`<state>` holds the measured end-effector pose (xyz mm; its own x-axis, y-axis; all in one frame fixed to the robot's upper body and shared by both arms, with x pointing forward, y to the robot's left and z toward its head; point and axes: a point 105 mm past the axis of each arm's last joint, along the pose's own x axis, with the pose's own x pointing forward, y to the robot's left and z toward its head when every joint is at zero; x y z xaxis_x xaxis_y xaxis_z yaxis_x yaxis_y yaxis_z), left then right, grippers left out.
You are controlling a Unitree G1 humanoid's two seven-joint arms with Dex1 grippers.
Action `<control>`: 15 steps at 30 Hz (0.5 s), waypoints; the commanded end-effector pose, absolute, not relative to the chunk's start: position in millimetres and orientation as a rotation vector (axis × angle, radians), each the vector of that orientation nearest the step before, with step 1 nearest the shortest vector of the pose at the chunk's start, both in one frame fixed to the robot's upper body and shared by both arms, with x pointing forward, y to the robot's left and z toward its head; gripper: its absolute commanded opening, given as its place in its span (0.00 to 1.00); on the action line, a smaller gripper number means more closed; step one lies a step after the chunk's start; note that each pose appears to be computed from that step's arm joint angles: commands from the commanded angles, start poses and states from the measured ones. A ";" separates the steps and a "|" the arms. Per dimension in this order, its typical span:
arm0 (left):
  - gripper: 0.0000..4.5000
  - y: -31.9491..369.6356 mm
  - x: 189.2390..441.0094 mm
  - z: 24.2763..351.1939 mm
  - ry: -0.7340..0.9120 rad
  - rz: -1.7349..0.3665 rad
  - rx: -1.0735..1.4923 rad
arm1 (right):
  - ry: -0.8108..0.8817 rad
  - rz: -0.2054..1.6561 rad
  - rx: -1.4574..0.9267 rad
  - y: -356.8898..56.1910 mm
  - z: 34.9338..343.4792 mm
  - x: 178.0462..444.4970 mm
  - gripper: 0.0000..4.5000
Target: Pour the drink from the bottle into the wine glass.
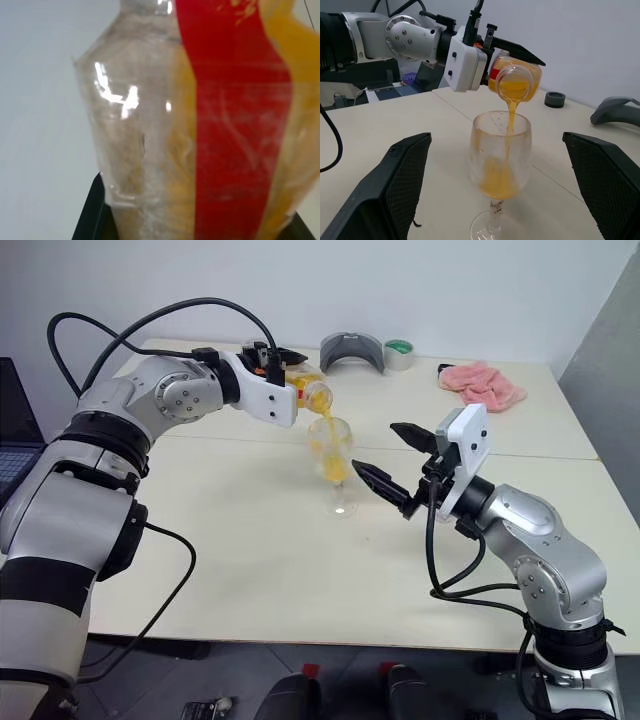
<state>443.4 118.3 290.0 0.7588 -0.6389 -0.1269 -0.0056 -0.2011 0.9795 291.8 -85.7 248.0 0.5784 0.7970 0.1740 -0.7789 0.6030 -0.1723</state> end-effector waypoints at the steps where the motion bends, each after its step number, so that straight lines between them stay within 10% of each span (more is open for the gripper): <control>1: 0.36 116.4 438.3 320.5 -0.601 -0.557 1.709 | -0.301 0.936 -0.097 -82.6 258.9 287.0 1.00; 15: 0.36 114.8 437.6 326.0 -0.616 -0.546 1.731 | -0.306 0.937 -0.099 -80.8 259.7 287.8 1.00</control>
<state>442.4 119.4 295.0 0.7592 -0.6399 -0.1191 -0.0322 -0.2196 0.9751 292.0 -82.8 246.5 0.5764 0.7988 0.1724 -0.7793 0.6008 -0.1782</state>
